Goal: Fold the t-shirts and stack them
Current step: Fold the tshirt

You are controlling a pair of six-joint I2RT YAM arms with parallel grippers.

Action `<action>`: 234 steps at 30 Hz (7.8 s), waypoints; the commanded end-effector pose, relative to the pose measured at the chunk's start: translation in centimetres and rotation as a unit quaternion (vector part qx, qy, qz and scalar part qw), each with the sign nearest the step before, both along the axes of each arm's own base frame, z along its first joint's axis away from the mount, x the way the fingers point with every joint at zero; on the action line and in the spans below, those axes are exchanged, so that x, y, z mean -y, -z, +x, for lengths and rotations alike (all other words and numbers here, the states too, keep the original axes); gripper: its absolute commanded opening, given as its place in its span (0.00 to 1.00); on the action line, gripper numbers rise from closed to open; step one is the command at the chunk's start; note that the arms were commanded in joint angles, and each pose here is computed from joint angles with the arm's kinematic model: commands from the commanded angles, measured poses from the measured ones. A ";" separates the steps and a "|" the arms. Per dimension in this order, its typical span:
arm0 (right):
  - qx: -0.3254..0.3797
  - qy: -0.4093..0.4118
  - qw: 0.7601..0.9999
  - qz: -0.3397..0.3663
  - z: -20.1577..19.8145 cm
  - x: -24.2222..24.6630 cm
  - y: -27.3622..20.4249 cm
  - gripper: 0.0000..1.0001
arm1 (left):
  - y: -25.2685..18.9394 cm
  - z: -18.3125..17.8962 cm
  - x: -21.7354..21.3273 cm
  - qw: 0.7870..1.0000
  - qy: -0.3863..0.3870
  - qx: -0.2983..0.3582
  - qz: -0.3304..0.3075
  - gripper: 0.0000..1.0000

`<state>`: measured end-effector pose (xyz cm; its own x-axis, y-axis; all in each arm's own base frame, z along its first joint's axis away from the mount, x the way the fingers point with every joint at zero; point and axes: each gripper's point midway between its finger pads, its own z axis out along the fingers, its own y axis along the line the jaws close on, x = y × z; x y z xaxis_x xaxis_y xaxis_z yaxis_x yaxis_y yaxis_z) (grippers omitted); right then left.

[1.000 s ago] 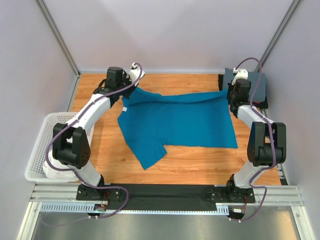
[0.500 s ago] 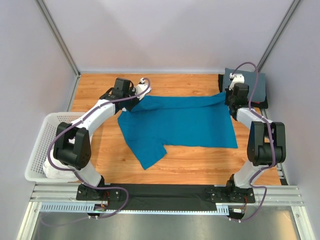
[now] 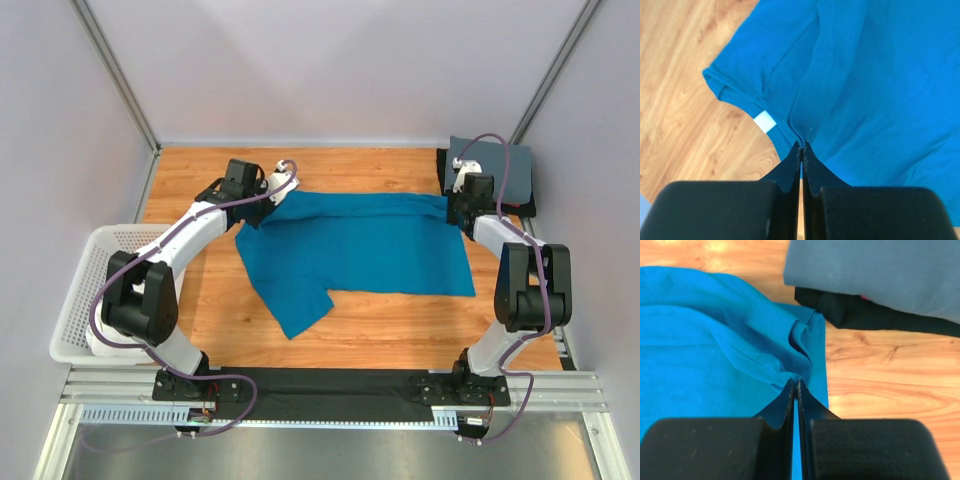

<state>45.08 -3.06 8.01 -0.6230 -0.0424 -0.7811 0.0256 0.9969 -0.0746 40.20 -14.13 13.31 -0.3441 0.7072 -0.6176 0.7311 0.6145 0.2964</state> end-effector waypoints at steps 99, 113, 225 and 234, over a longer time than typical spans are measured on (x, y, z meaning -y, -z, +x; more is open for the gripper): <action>-0.088 0.112 0.971 0.191 0.5 -7.4 0.2 0.64 | 6.8 4.1 -7.9 0.825 -0.524 -0.157 -0.138 0.52; 0.113 0.111 0.963 0.218 2.5 -6.0 -15.4 0.99 | -1.9 5.9 0.5 0.924 -0.318 -0.046 -0.206 0.84; -0.145 0.049 0.956 0.250 4.5 -15.5 2.4 0.89 | 8.2 3.8 -10.3 0.685 -0.676 -0.077 -0.261 0.59; -0.149 0.052 0.955 0.251 4.6 -15.5 2.9 0.88 | 8.8 6.1 -11.7 0.671 -0.687 -0.072 -0.269 0.49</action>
